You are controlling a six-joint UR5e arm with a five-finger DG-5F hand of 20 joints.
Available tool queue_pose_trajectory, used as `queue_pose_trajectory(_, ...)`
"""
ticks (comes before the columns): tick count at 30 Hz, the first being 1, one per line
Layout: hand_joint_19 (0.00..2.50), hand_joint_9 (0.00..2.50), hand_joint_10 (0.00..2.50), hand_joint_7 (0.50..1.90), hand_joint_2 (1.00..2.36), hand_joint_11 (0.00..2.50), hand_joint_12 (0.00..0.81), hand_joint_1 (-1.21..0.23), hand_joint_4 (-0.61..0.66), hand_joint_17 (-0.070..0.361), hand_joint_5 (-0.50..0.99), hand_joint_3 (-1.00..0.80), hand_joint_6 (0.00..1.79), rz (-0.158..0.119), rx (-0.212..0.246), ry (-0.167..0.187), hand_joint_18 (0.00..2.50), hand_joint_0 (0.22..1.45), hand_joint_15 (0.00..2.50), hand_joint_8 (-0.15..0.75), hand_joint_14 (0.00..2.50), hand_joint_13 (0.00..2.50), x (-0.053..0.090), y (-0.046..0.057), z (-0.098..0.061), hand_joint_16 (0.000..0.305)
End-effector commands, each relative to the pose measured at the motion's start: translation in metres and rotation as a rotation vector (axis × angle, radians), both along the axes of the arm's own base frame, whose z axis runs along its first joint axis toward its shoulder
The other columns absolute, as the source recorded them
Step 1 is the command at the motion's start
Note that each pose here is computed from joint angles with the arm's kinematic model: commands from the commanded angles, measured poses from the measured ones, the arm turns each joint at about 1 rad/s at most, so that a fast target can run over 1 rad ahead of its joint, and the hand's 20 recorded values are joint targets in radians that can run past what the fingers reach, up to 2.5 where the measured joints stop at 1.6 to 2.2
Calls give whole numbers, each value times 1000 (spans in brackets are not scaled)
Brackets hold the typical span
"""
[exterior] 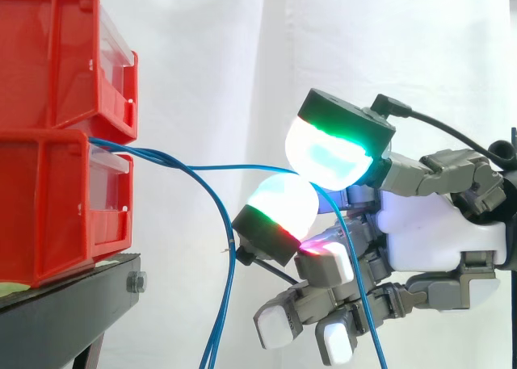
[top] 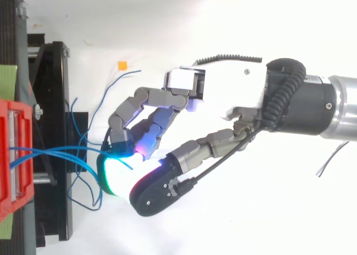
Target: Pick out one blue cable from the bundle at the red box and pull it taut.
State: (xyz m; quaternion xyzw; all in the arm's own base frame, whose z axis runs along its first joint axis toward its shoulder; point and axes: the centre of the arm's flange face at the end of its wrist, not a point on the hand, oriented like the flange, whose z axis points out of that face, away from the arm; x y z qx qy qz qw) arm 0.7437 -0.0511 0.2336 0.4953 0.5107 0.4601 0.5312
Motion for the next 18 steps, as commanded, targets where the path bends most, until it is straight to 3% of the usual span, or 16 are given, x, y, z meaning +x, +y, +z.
queue_pose_trajectory(1,616,1113,25,1004,1000,924,290,-705,-72,91,-141,-500,981,-1,0,0,806,658,440,231,18,740,0,-1,0,41)
queue_pose_trajectory(6,616,1127,28,1009,1000,934,290,-694,-61,91,-138,-500,981,-1,0,0,808,638,445,230,18,745,0,-1,0,41)
queue_pose_trajectory(9,621,1120,28,910,1000,930,294,-681,11,93,-140,-500,978,0,-2,0,809,592,448,229,19,740,0,-1,0,41)
queue_pose_trajectory(14,626,1064,26,773,1000,880,328,-524,91,108,-153,-500,939,-1,-1,-2,792,486,449,244,18,731,0,-1,0,48)
queue_pose_trajectory(18,637,1061,24,769,1000,857,325,-416,81,107,-157,-500,927,1,-1,-2,783,495,452,242,17,722,0,1,0,48)
